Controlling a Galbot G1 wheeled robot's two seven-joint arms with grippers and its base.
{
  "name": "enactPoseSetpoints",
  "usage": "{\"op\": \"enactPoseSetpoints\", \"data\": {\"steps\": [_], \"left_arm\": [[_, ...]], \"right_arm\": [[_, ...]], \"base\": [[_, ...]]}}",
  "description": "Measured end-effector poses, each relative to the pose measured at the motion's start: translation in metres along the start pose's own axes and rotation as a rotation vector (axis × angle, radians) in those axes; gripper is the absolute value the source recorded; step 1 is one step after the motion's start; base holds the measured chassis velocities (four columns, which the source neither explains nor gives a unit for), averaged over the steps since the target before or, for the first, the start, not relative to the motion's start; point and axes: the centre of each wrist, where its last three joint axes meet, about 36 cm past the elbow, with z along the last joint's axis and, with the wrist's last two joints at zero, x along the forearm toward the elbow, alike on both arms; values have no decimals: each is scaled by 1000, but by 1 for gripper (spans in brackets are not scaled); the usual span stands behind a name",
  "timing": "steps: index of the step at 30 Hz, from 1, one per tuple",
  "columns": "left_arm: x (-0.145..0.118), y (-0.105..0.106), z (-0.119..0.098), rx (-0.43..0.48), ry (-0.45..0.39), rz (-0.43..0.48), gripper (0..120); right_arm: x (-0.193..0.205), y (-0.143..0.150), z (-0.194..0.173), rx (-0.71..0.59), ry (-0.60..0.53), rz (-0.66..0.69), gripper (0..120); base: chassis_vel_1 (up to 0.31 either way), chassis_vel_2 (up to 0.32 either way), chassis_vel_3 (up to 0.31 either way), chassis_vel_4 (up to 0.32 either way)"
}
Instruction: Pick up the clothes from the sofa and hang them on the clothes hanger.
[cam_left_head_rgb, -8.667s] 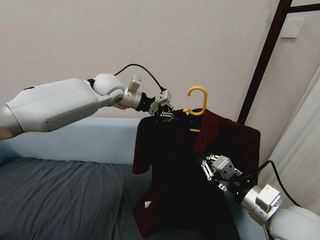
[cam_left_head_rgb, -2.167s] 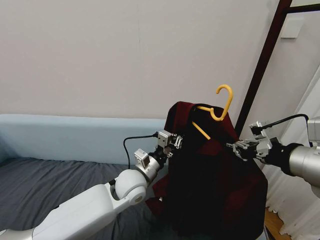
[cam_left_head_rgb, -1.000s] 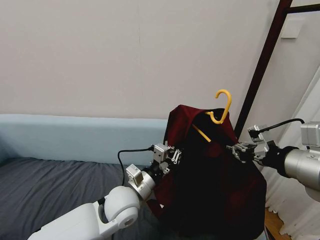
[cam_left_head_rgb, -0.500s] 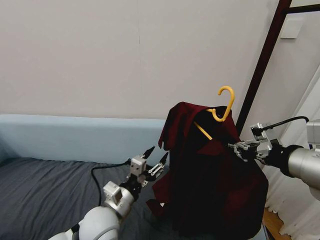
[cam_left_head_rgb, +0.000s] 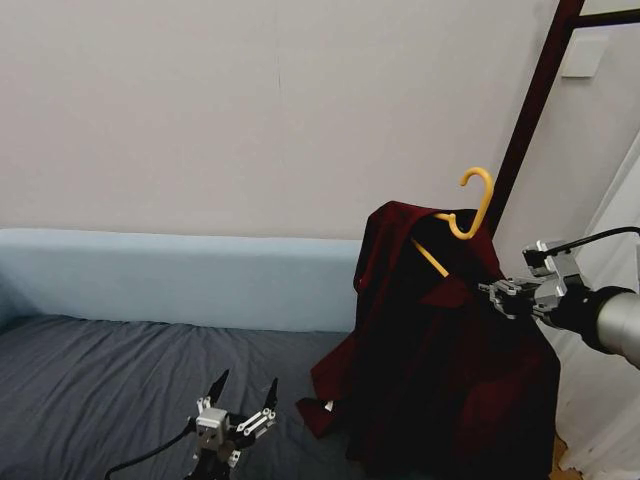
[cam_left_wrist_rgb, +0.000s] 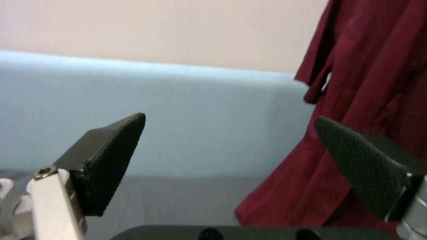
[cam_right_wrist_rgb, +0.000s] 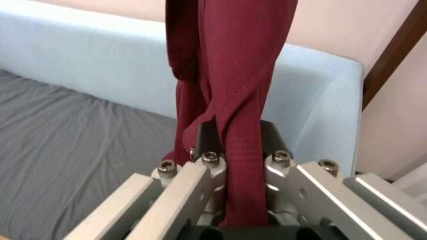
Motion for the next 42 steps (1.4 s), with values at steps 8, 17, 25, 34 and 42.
{"op": "enactPoseSetpoints", "data": {"steps": [8,17,25,34,42], "left_arm": [[17,3,1,4,12,-8,100],[16,3,1,4,9,-3,100],[15,3,1,6,8,0,100],[15,3,1,7,9,1,100],[15,3,1,8,9,1,100]], "right_arm": [[1,0,1,-2,-13,11,3],[10,1,-12,-9,0,108,3],[30,-10,-70,4,55,231,3],[39,-17,-101,-6,52,297,3],[16,-70,-98,-52,-63,339,3]], "base": [[0,0,0,0],[0,0,0,0],[0,0,0,0],[0,0,0,0],[0,0,0,0]]}}
